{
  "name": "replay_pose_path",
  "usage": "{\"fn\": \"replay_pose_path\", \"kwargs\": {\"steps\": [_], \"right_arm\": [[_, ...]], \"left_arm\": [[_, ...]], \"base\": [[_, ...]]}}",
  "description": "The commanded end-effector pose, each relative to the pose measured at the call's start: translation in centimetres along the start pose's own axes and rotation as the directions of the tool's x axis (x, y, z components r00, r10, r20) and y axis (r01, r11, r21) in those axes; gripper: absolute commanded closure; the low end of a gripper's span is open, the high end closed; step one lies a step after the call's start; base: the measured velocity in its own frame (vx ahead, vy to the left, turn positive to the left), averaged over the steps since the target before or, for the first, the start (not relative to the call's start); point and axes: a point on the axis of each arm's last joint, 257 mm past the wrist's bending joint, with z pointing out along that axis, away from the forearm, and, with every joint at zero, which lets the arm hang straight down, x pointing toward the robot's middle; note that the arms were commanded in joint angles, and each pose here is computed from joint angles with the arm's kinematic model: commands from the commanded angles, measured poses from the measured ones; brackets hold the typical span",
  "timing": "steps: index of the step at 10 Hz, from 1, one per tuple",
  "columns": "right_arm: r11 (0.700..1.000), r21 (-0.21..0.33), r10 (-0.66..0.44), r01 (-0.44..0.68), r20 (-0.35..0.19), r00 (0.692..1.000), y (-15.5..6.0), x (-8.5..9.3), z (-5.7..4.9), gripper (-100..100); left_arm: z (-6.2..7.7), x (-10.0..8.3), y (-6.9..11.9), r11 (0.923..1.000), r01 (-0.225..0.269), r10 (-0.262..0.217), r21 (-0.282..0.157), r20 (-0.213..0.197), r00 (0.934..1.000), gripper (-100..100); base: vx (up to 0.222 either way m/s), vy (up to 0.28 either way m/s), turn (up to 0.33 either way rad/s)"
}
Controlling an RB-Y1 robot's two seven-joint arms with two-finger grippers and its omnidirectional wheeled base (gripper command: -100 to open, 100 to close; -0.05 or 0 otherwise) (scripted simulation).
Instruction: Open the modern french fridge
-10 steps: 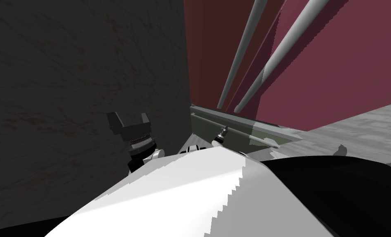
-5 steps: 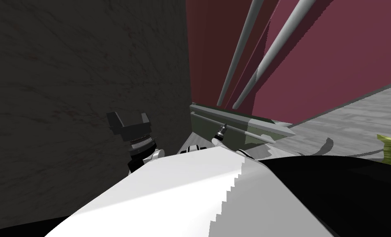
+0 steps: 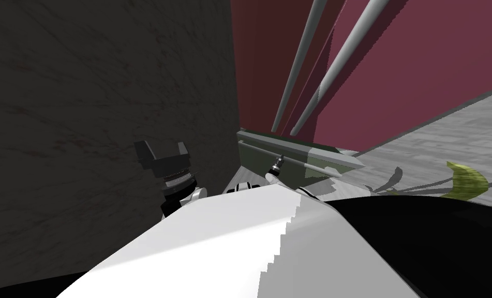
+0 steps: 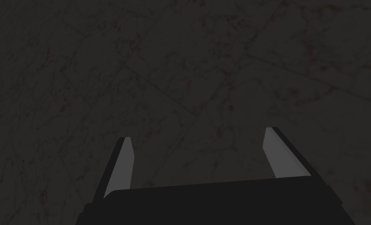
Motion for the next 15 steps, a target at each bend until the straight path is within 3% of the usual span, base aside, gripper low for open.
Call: {"fn": "replay_pose_path", "kwargs": {"steps": [1, 13, 14, 15], "right_arm": [[1.000, 0.005, -0.009, 0.009, -0.009, 1.000, -0.2, 0.7, 0.1, 100], [1.000, 0.006, -0.007, 0.007, -0.007, 1.000, -0.2, 0.5, 0.2, 100], [1.000, 0.021, -0.019, 0.020, -0.035, 0.999, -0.9, 0.5, -0.8, 100], [1.000, 0.021, -0.019, 0.020, -0.035, 0.999, -0.9, 0.5, -0.8, 100]], "left_arm": [[0.0, 0.0, 0.0, 1.0000, 0.000, 0.000, 0.000, 0.000, 1.0000, 0], [0.0, 0.0, 0.0, 1.0000, 0.000, 0.000, 0.000, 0.000, 1.0000, 0], [0.0, 0.0, 0.0, 1.0000, 0.000, 0.000, 0.000, 0.000, 1.0000, 0], [0.0, 0.0, 0.0, 1.0000, 0.000, 0.000, 0.000, 0.000, 1.0000, 0]], "base": [[-0.037, -0.005, 0.073], [-0.007, 0.005, -0.004], [-0.040, -0.069, 0.235], [-0.071, -0.068, 0.261]]}}
